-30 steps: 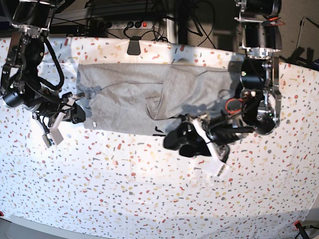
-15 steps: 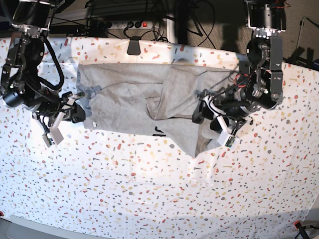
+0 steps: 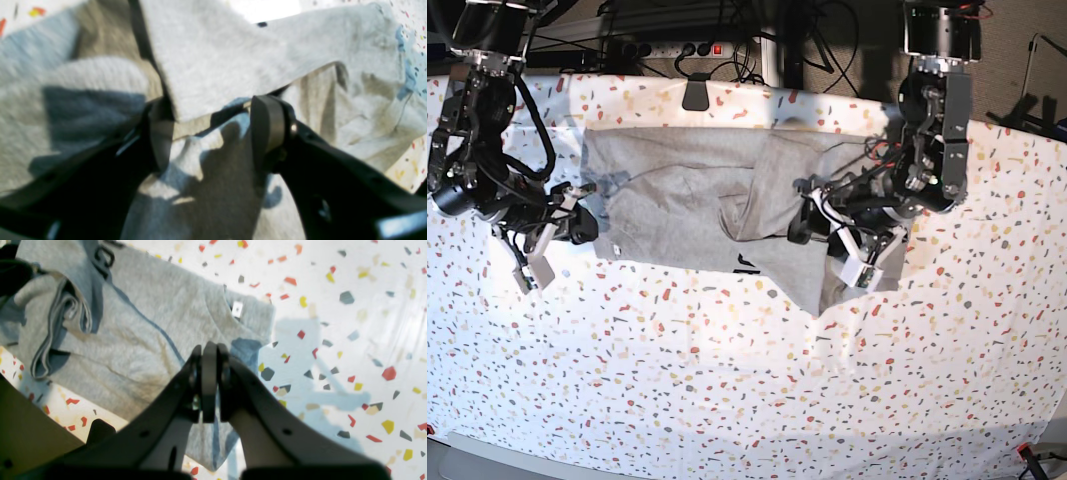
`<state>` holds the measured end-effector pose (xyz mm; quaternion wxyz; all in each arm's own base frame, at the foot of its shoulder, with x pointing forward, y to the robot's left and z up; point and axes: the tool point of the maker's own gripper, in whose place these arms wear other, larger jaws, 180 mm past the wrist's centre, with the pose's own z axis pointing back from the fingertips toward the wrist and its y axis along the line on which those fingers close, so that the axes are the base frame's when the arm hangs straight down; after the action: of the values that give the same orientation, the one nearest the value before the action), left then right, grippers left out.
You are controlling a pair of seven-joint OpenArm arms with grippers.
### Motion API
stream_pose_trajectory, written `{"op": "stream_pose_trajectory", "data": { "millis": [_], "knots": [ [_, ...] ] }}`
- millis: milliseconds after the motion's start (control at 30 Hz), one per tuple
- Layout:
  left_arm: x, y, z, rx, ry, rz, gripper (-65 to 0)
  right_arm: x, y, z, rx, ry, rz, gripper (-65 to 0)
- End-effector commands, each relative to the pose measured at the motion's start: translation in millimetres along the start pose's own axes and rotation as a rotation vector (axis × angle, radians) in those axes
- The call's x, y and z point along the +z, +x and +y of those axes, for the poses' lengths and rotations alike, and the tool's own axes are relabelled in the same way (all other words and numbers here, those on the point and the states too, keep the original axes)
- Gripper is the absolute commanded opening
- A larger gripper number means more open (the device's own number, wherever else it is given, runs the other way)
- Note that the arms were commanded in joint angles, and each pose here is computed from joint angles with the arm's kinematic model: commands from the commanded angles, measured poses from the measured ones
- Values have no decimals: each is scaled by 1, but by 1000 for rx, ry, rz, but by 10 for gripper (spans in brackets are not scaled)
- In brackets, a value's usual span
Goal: Fold the T-shirt properly
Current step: 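Lower the folded end onto the shirt with the left gripper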
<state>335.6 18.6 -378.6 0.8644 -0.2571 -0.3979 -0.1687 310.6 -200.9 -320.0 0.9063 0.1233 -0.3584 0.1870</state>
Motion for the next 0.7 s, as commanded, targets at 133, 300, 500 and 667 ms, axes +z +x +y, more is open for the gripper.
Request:
{"op": "stream_pose_trajectory", "data": {
  "millis": [133, 300, 500, 667],
  "knots": [
    [-4, 54, -32, 11, -127, -164, -298, 7, 17, -4, 25, -10, -54, -650],
    [-15, 81, -67, -60, -203, -213, -298, 7, 16, -4, 25, -10, -50, -650],
    [-21, 120, -89, -93, -229, -275, -298, 7, 16, -4, 25, -10, -50, -650],
    [-28, 128, -68, -151, -107, -193, -298, 7, 16, -4, 25, -10, -49, -650]
  ]
}}
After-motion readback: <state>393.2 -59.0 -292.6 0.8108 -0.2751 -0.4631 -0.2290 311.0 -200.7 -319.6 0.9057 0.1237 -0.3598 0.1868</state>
